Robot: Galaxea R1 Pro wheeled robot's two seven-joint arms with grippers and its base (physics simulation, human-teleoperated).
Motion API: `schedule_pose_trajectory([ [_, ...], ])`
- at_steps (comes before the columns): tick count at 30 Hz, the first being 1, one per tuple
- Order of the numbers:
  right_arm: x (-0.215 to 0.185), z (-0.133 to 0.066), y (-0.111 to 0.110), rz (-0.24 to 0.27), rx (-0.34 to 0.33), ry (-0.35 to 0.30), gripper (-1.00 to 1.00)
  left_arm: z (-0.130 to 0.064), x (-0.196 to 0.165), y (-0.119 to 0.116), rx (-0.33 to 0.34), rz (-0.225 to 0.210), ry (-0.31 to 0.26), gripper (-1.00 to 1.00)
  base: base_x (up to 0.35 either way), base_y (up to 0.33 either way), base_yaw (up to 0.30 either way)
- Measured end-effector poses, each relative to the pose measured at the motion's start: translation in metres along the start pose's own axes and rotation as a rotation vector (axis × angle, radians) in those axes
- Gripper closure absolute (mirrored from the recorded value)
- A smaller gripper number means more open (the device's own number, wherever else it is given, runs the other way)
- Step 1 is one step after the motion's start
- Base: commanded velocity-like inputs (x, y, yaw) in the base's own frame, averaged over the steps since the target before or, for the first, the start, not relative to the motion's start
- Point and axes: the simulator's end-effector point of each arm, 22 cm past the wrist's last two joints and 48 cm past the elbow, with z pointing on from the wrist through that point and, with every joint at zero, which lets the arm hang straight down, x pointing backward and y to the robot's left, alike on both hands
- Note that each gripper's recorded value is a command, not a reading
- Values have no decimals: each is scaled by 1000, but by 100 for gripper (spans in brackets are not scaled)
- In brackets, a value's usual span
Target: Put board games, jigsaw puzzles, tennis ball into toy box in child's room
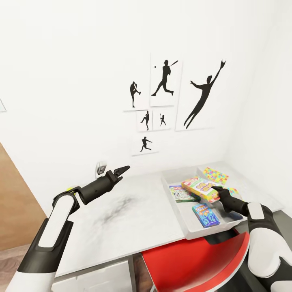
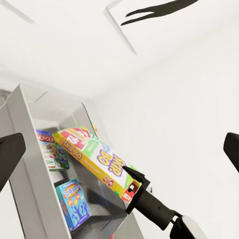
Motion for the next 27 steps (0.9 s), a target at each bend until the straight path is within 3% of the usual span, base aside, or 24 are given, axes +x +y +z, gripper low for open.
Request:
schedule_pose_trajectory([
  [14, 12, 13, 33, 0, -50, -5, 100, 1, 1, 0, 0, 0, 1, -100, 0, 0, 0],
  [21, 13, 21, 60, -2, -91, -50, 100, 1, 1, 1, -3, 2, 2, -100, 0, 0, 0],
  [27, 17, 26, 69, -3, -103, -70, 100, 1, 0, 1, -2, 1, 1, -100, 0, 0, 0],
])
